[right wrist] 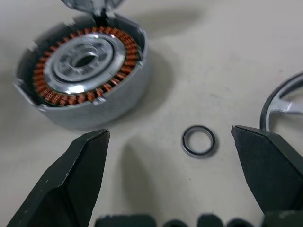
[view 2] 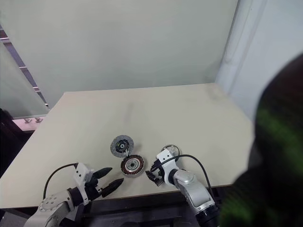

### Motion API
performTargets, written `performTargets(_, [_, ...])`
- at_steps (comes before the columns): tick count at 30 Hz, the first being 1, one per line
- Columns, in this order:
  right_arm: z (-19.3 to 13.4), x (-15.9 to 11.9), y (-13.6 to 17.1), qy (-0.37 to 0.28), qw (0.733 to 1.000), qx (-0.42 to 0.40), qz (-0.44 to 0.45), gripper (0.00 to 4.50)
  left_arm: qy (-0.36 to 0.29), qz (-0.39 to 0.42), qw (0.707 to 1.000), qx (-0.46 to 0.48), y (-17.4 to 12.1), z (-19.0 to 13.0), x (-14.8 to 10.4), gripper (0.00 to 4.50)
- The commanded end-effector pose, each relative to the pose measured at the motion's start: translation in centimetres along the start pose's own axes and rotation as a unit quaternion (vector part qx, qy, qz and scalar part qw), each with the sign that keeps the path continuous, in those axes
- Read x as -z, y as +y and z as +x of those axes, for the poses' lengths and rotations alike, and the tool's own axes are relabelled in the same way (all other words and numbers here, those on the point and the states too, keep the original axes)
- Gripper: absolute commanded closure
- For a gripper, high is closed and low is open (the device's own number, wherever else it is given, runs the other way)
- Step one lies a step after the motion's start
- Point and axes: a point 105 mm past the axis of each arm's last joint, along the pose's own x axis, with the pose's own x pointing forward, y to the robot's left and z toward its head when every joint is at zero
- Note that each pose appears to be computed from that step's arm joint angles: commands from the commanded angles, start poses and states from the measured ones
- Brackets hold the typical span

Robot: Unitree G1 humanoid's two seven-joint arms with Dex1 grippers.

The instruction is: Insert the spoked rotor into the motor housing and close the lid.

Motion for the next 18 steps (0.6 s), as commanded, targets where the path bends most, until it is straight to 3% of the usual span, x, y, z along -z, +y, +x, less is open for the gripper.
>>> performTargets(1, [0.02, -1.07, -0.72, -0.017, 1.000, 0.009, -0.012, 0.00, -0.017, 0.026, 0.999, 0.011, -0.39, 0.12, -1.52, 0.03])
performTargets(8, [0.25, -0.66, -1.00, -0.013, 1.000, 0.015, -0.010, 0.00, -0.017, 0.028, 0.999, 0.011, -0.47, 0.07, -1.51, 0.03])
performTargets(9, [0.27, -0.63, -1.01, -0.012, 1.000, 0.016, -0.010, 0.17, -0.018, 0.028, 0.999, 0.011, -0.48, 0.06, -1.52, 0.01])
performTargets(13, [0.30, -0.56, -1.05, -0.010, 1.000, 0.017, -0.012, 1.26, -0.018, 0.029, 0.999, 0.010, -0.43, 0.05, -1.55, 0.00])
performTargets(18, [0.25, -0.49, -1.14, -0.006, 1.000, 0.020, -0.019, 3.08, -0.019, 0.030, 0.999, 0.010, -0.40, 0.11, -1.59, 0.00])
